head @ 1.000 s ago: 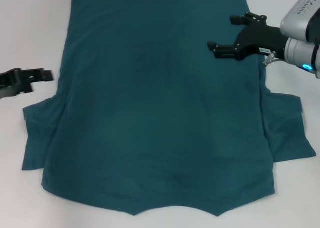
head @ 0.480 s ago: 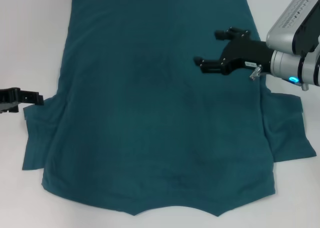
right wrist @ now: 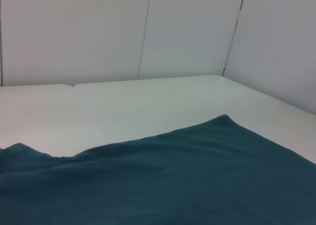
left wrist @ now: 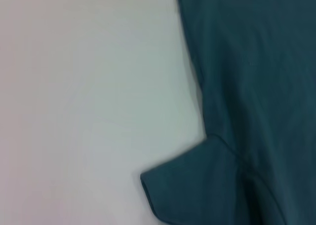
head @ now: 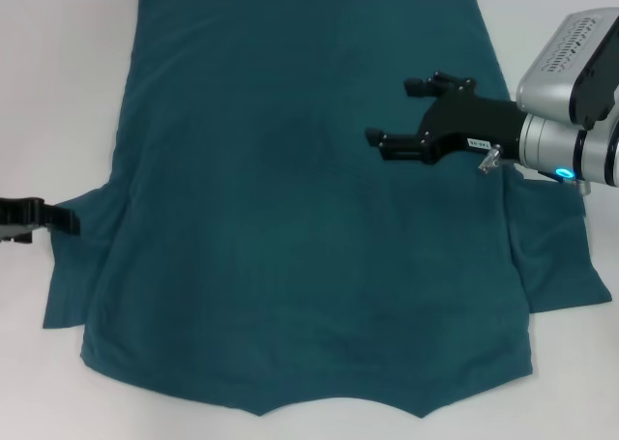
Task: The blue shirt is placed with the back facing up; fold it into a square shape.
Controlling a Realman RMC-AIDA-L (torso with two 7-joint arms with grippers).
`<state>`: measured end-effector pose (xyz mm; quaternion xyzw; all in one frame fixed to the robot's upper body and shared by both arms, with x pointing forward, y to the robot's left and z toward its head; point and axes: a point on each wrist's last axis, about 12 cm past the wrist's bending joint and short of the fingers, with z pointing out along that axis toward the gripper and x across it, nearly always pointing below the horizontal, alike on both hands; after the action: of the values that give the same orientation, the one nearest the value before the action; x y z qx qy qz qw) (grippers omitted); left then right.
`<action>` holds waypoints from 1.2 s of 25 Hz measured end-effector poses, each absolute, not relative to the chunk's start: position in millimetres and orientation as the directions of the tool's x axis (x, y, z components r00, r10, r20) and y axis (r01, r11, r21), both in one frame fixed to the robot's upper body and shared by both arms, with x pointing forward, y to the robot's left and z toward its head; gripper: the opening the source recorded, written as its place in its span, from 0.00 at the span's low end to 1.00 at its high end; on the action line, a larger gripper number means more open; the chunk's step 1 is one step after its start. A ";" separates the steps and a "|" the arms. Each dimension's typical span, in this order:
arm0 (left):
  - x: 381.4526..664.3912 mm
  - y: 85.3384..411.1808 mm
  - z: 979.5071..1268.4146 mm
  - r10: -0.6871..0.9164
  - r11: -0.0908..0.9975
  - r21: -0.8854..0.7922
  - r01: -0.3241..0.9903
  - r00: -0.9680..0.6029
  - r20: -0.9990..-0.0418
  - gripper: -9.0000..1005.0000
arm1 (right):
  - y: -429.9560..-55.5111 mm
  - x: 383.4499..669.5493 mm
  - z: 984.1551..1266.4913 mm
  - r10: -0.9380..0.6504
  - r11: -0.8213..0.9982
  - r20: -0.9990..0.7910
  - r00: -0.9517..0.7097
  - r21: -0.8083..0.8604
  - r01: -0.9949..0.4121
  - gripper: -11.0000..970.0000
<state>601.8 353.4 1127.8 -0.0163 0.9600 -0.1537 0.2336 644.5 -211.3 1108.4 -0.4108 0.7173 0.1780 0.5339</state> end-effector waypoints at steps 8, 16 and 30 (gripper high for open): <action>604.6 346.2 1121.0 -0.089 0.952 -0.302 0.058 -0.889 -0.449 0.70 | -210.3 640.8 1102.7 -0.391 0.598 -0.914 -0.111 -0.161 -0.785 0.97; 609.7 339.7 1115.1 -0.079 0.953 -0.297 0.064 -0.892 -0.445 0.68 | -210.9 637.7 1097.8 -0.383 0.602 -0.915 -0.126 -0.144 -0.785 0.97; 611.1 345.1 1112.6 -0.073 0.964 -0.261 0.053 -0.891 -0.448 0.68 | -212.4 636.7 1096.6 -0.382 0.605 -0.915 -0.128 -0.143 -0.783 0.97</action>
<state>611.1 345.1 1112.6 -0.0052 0.9631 -0.1344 0.2331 636.7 -212.4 1096.6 -0.4013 0.7264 0.1912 0.5242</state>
